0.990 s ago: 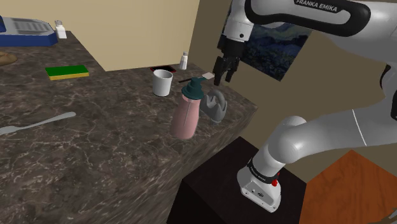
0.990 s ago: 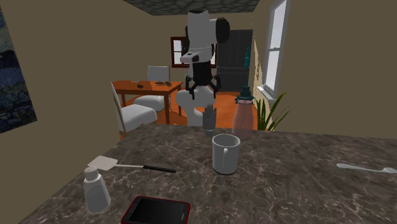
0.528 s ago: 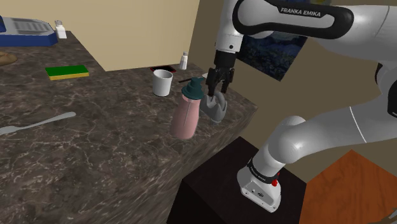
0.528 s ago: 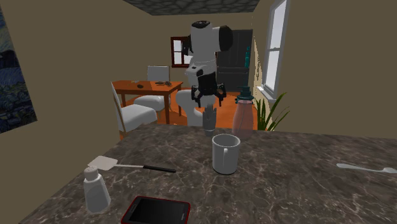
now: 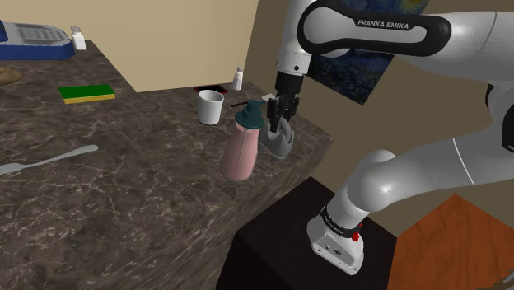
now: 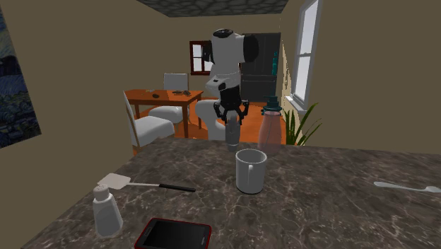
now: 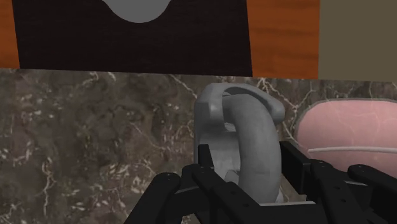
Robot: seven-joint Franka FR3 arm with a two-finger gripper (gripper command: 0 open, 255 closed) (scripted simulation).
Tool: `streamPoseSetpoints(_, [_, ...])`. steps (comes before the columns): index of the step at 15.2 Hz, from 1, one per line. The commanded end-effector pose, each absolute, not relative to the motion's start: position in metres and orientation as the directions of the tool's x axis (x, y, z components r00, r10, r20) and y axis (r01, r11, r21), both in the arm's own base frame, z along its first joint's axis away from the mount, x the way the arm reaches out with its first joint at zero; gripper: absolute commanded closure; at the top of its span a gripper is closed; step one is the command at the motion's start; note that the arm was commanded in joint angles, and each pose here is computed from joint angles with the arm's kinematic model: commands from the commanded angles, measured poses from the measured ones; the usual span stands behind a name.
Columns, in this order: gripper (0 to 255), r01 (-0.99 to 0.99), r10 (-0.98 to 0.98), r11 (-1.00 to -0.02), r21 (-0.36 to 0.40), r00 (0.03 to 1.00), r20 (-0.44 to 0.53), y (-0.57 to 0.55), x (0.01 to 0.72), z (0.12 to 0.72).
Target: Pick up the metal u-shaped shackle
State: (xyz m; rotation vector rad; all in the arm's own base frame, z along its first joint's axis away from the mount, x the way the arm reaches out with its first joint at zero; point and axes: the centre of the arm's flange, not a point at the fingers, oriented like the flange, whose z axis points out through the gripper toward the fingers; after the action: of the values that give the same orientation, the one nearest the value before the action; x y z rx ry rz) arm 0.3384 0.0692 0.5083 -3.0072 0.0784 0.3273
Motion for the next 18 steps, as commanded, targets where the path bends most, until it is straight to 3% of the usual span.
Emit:
streamPoseSetpoints(1, [255, -0.064, -0.038, -0.992, -0.109, 0.975, -0.22, 0.07, 0.338, 0.507])
streamPoseSetpoints(6, [255, -0.063, -0.038, -0.992, -0.109, 0.975, -0.221, 0.069, 0.339, 0.507])
streamPoseSetpoints(18, [255, -0.063, -0.038, -0.992, -0.109, 0.975, -0.221, 0.069, 0.339, 0.571])
